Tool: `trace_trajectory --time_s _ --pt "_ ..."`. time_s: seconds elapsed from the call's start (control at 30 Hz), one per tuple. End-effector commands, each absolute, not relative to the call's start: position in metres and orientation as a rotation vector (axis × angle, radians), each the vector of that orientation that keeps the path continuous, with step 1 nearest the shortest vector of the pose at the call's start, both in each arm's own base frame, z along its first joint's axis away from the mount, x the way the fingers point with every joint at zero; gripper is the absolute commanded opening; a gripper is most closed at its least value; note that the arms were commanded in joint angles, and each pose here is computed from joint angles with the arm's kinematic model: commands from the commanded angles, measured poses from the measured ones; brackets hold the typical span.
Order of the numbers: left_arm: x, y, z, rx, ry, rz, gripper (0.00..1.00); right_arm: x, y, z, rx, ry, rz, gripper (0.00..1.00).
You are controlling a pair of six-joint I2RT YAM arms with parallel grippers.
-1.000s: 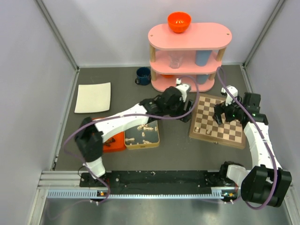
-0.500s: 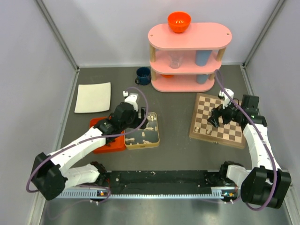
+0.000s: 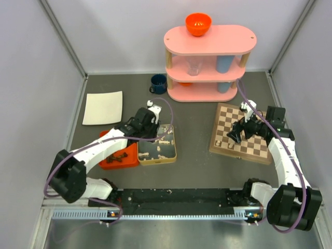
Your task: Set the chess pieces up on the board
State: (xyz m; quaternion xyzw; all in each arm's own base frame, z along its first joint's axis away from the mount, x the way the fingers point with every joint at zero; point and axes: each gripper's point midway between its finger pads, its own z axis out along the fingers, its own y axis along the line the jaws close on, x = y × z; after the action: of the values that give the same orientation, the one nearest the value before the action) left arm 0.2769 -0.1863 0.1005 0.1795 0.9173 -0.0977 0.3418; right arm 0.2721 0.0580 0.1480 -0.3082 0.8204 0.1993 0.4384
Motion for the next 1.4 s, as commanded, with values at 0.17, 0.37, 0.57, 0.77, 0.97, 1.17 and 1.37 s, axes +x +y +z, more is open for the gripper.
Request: trace_trajectory --time_s 0.17,0.37,0.57,0.77,0.97,1.17,1.37 --pt "0.292 -0.206 0.083 0.716 2.482 -0.242 0.4 0.276 0.061 0.16 -0.822 1.958 0.466 0.89" --pt "0.299 -0.205 0.068 0.776 2.547 -0.178 0.4 0.277 0.06 0.159 -0.824 1.962 0.449 0.89" --pt "0.301 -0.205 0.053 0.799 2.597 -0.146 0.4 0.277 0.059 0.159 -0.823 1.965 0.445 0.89" --pt "0.3 -0.204 0.044 0.8 2.621 -0.138 0.39 0.277 0.059 0.158 -0.822 1.969 0.443 0.89" --pt "0.3 -0.204 0.038 0.776 2.642 -0.137 0.37 0.277 0.058 0.158 -0.821 1.969 0.441 0.89" --pt "0.295 -0.205 0.035 0.724 2.661 -0.177 0.29 0.277 0.058 0.16 -0.822 1.966 0.439 0.89" --pt "0.29 -0.206 0.037 0.634 2.668 -0.246 0.08 0.277 0.059 0.16 -0.823 1.963 0.439 0.89"
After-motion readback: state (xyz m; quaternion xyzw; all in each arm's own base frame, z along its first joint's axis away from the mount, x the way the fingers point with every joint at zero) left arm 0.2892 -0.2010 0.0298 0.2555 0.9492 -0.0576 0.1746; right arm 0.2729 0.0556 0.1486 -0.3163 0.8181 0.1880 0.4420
